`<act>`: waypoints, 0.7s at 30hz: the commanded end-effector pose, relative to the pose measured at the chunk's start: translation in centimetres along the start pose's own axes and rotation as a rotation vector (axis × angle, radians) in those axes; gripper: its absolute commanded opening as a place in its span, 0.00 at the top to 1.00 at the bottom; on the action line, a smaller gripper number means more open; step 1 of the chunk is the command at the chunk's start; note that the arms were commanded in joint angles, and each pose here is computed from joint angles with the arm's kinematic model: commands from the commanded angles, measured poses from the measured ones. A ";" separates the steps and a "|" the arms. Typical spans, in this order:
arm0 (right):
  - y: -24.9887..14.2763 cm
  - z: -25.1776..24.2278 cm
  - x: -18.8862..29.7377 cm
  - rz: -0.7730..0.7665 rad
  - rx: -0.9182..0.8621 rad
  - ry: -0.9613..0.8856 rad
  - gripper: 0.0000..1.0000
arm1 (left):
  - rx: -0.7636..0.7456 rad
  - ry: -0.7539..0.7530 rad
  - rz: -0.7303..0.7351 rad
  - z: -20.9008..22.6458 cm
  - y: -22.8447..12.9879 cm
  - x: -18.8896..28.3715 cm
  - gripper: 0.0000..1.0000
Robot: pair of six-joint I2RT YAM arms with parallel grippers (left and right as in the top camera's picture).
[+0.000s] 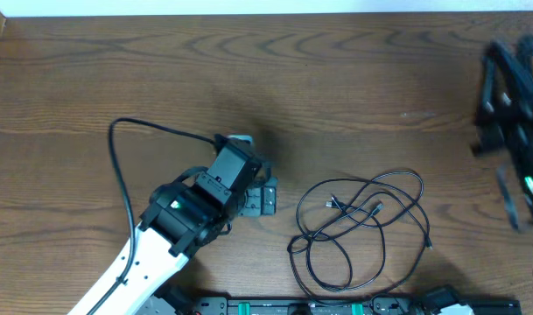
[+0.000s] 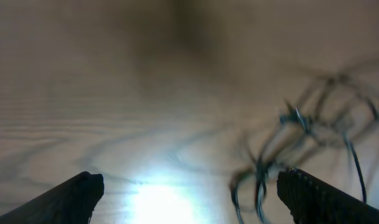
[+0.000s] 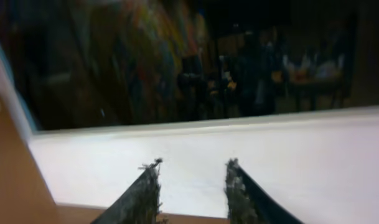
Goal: Untangle cables
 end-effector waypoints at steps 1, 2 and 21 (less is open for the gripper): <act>-6.2 -0.2 -4.5 0.214 -0.309 -0.015 0.61 | 0.133 0.074 -0.149 1.4 2.0 1.6 0.04; -7.9 -0.1 -5.2 0.283 -0.343 -0.013 0.60 | 0.137 0.063 -0.161 1.4 2.1 1.9 0.04; -20.3 -8.4 0.1 0.849 -0.203 -0.576 0.27 | -0.244 -0.288 0.157 -5.2 -2.1 -2.3 0.16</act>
Point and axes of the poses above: each gripper's point midway between its finger pads, its own x axis back along the fingers, its own z axis along the line the jaws close on, y = z × x, the point moved 3 cm from there along x, back along the fingers, and after that the axes turned 2 degrees about x, right-handed, at the moved point
